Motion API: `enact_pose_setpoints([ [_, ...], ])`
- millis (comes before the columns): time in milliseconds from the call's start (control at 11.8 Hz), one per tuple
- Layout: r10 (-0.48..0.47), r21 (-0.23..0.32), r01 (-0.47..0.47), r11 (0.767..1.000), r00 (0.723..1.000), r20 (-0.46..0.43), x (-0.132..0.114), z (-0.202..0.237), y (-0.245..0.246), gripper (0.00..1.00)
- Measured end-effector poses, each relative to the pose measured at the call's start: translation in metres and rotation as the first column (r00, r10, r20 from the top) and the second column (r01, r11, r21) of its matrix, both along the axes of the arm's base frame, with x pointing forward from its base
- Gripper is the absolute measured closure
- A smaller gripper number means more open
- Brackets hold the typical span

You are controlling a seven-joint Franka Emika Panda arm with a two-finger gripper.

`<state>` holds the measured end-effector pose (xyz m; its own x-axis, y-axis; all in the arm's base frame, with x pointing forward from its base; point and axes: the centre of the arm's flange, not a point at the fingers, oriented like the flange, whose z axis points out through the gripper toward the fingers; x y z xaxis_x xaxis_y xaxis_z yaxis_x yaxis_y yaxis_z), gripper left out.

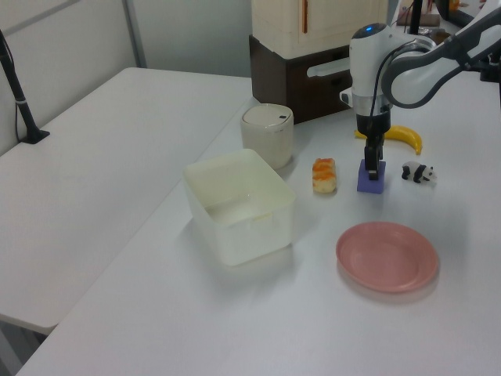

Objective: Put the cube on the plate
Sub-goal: 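Close the gripper on the purple cube, then lift the purple cube and carry it over the pink plate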

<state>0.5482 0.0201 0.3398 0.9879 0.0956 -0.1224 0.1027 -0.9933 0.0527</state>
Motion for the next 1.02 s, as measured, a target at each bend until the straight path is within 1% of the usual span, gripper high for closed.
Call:
enact_pose_setpoints([
  [85,-0.001,0.000,0.001,1.000,1.000,-0.001,0.000,0.000,0.000,0.28],
  [169,-0.001,0.000,0.001,1.000,1.000,0.004,0.001,0.002,0.000,0.43],
  [424,0.004,0.001,-0.004,1.000,1.000,0.017,0.003,0.008,0.003,0.44],
  [593,0.036,0.002,-0.036,0.999,0.999,0.041,0.007,0.029,0.026,0.44],
  [763,0.096,0.002,-0.096,0.995,0.993,0.067,0.000,0.048,0.084,0.44],
  [932,0.172,0.001,-0.172,0.985,0.982,0.081,-0.018,0.056,0.149,0.44],
  [1017,0.192,-0.002,-0.192,0.981,0.979,0.074,-0.030,0.056,0.178,0.44],
])
